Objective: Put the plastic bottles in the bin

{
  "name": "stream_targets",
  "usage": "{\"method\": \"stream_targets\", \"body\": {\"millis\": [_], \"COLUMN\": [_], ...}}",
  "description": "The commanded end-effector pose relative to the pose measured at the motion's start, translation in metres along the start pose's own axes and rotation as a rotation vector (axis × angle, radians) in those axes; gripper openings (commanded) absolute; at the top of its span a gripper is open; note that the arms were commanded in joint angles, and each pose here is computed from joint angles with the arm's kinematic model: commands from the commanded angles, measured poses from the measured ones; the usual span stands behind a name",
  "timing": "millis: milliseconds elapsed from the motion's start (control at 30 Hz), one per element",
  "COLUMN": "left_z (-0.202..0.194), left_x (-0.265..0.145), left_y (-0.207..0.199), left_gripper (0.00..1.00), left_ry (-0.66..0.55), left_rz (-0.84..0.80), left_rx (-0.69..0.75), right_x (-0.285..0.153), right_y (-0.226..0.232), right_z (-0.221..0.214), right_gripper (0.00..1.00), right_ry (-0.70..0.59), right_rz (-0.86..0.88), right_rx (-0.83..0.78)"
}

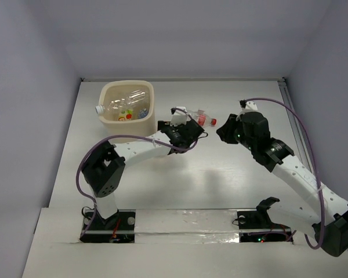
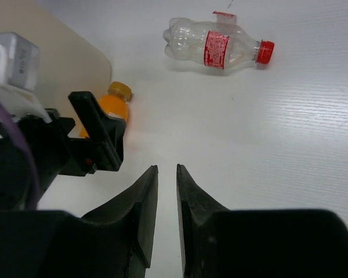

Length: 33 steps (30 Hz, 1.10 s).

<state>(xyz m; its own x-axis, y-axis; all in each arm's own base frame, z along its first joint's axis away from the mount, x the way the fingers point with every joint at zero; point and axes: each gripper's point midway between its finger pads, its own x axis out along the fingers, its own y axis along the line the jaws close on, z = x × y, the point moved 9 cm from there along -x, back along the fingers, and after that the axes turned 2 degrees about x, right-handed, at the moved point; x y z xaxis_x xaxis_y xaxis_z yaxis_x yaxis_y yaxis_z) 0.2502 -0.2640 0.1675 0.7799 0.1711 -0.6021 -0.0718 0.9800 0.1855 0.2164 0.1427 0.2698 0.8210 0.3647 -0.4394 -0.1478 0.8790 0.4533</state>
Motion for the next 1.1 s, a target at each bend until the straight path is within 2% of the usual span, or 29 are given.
{"method": "stream_targets", "body": {"millis": [0, 133, 400, 667, 733, 833, 900, 967, 1067], "left_z": [-0.001, 0.000, -0.008, -0.045, -0.052, -0.053, -0.047, -0.042, -0.033], "left_x": [0.016, 0.023, 0.039, 0.049, 0.051, 0.050, 0.046, 0.038, 0.028], "left_y": [0.004, 0.007, 0.005, 0.005, 0.006, 0.005, 0.004, 0.002, 0.001], "left_gripper": [0.84, 0.84, 0.85, 0.81, 0.81, 0.73, 0.58, 0.46, 0.34], "left_ry": [0.007, 0.000, 0.035, 0.133, 0.148, 0.153, 0.140, 0.125, 0.104], "left_rz": [0.069, 0.106, 0.120, 0.068, 0.056, 0.036, 0.017, -0.010, -0.039], "left_rx": [0.076, 0.113, 0.183, 0.199, 0.199, 0.189, 0.167, 0.149, 0.121], "right_x": [-0.011, -0.017, -0.021, -0.018, -0.017, -0.008, 0.003, 0.007, 0.031], "right_y": [0.000, -0.001, -0.003, -0.002, -0.002, -0.004, -0.001, 0.003, 0.001], "right_z": [0.015, 0.018, 0.016, 0.026, 0.036, 0.042, 0.052, 0.064, 0.069], "right_gripper": [0.25, 0.26, 0.44, 0.54, 0.60, 0.72, 0.78, 0.80, 0.83], "right_ry": [-0.088, -0.100, -0.100, -0.115, -0.129, -0.094, -0.064, -0.054, 0.003], "right_rz": [-0.011, -0.007, -0.004, -0.029, -0.022, -0.022, -0.011, 0.005, 0.033], "right_rx": [0.048, 0.066, 0.098, 0.088, 0.070, 0.008, -0.042, -0.060, -0.118]}}
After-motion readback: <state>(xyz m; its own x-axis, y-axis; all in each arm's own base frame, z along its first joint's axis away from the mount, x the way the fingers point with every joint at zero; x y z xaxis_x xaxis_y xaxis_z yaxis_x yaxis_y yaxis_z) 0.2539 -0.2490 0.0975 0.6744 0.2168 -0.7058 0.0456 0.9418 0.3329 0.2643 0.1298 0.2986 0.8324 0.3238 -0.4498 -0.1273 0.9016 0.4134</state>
